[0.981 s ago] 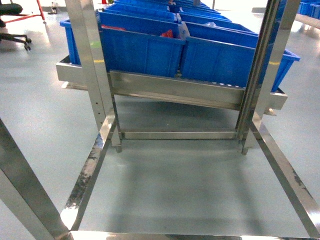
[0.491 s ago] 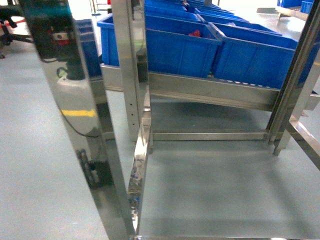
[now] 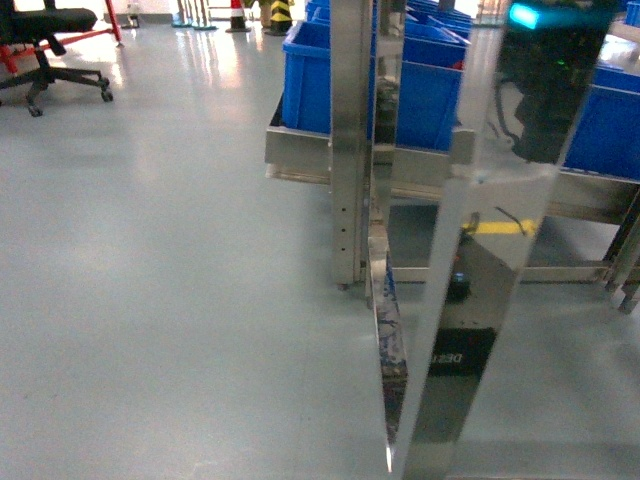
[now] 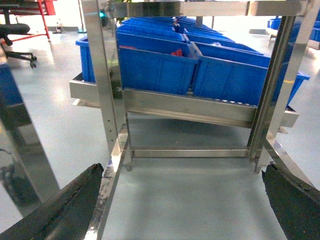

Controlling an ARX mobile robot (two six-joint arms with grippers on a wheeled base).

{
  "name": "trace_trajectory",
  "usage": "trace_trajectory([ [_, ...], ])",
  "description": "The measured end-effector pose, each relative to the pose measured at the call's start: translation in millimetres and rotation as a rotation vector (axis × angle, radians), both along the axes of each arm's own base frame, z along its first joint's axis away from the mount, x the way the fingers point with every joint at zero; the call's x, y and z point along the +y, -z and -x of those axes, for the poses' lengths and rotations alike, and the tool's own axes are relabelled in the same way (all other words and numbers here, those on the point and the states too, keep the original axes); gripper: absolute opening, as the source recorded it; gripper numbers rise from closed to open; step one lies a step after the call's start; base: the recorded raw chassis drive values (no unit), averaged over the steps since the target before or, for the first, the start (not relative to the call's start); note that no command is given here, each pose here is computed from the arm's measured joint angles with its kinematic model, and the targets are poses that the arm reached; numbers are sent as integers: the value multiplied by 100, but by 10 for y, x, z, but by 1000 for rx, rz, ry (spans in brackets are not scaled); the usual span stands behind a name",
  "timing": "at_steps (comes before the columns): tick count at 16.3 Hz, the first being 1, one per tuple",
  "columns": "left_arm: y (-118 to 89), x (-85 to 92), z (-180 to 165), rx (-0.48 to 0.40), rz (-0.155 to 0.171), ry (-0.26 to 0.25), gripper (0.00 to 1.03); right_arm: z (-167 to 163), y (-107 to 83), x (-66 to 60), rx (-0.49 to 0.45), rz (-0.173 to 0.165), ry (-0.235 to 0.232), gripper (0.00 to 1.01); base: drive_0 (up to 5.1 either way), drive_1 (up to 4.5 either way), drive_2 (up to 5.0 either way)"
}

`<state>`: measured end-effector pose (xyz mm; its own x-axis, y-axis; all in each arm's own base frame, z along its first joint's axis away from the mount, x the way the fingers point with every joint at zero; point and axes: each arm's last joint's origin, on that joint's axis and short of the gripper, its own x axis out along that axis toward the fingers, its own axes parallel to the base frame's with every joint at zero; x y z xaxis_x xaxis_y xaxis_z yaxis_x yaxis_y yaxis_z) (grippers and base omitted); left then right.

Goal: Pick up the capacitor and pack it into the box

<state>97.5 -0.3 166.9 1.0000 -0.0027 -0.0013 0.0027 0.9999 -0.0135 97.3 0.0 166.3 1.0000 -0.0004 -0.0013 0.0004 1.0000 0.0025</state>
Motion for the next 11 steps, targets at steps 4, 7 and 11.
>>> trace_trajectory([
  [4,-4,0,0,-4,0,0,44,0,-4,0,-4,0,1,98,-491,254,254],
  [7,1,0,0,1,0,0,44,0,-2,0,-2,0,0,98,-490,255,255],
  [11,3,0,0,3,0,0,44,0,-4,0,-5,0,0,98,-502,244,244],
])
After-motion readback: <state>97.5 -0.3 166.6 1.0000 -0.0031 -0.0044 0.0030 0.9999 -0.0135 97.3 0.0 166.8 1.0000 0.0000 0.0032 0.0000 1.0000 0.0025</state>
